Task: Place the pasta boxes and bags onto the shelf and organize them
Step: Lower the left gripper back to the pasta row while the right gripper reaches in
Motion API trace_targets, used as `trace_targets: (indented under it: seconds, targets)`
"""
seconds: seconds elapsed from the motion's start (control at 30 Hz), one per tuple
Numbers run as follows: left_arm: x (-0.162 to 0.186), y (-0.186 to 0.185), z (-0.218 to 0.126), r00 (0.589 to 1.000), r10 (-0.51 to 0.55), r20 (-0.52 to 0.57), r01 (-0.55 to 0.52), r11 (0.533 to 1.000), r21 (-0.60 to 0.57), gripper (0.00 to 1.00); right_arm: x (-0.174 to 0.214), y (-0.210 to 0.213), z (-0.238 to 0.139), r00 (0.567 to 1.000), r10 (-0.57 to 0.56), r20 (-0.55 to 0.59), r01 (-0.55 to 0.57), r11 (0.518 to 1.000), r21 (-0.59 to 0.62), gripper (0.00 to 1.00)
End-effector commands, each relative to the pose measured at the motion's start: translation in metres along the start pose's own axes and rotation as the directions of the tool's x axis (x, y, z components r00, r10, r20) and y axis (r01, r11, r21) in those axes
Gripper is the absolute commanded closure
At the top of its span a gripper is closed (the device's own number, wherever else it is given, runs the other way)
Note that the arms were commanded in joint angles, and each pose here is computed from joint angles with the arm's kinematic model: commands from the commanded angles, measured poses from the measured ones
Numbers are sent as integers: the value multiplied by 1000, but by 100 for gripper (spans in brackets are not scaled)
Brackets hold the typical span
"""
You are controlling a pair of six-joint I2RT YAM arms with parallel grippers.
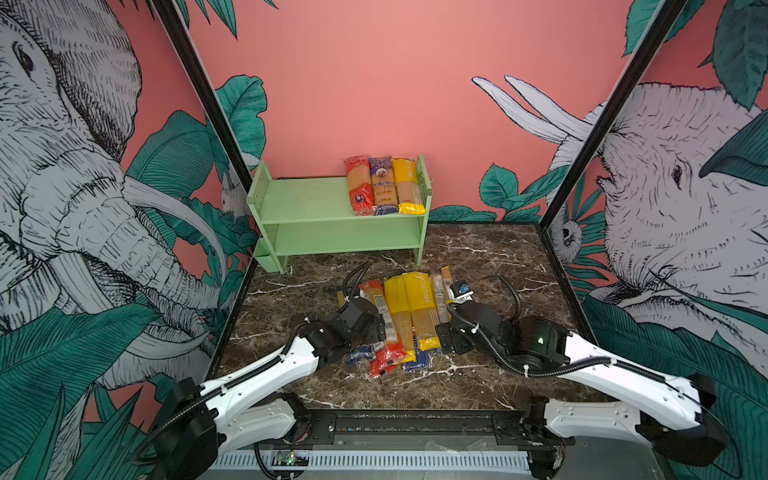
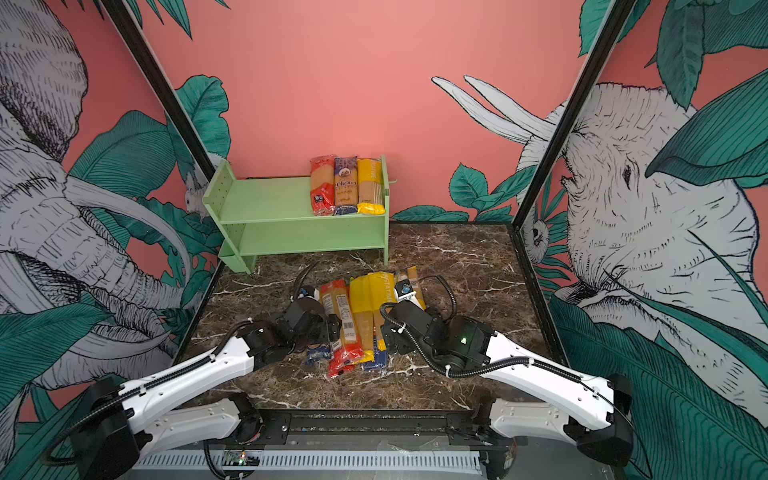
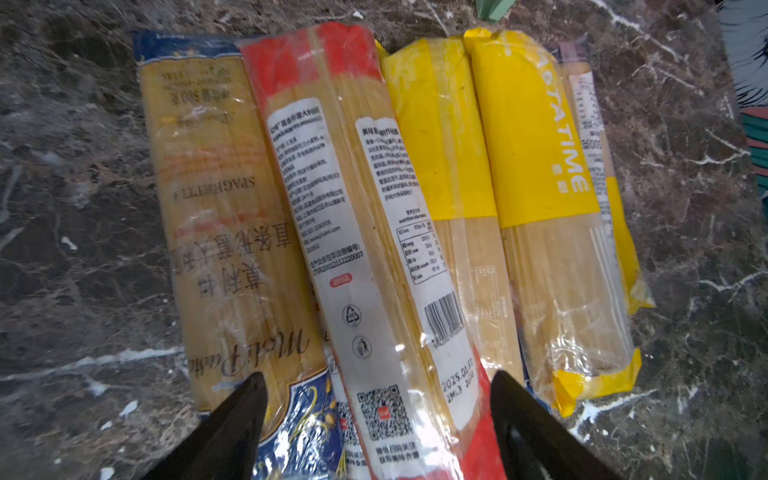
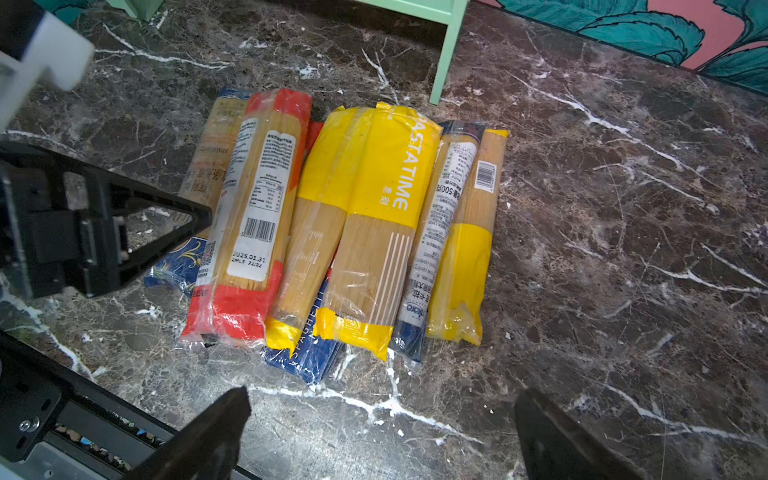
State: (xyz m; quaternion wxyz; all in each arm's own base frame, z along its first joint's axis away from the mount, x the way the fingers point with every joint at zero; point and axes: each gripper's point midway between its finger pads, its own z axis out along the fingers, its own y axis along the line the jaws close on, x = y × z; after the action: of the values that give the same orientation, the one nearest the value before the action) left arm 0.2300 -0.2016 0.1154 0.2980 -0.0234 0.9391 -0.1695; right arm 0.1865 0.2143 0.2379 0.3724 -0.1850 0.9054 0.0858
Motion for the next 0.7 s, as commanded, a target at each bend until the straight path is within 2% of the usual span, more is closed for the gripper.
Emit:
trace_targets:
  seconds: [0.0,0.07,0.1,0.17,0.43,0.67]
  targets:
    - [-6,-13,10,999,-48,15,47,998,30,14,1,-12,-4,999,18,28,-19,999,41,1]
    - [-4,-15,18,999,-48,1,48,999,21,12,3,-16,-5,999,13,32,-15,999,53,1]
    - [-2,-17,22,999,-45,-9,45,999,16,7,4,-18,-5,999,10,32,-12,998,59,1]
    - [1,-18,29,999,-40,-27,40,999,4,3,5,-22,-6,999,5,39,-7,997,72,1]
    - [3,-30,48,998,-16,-61,15,1000,-20,2,4,-30,-9,998,-18,54,13,996,91,1]
    - [12,-23,64,994,-12,-106,3,996,-84,2,5,-37,-8,999,-8,54,3,995,98,1]
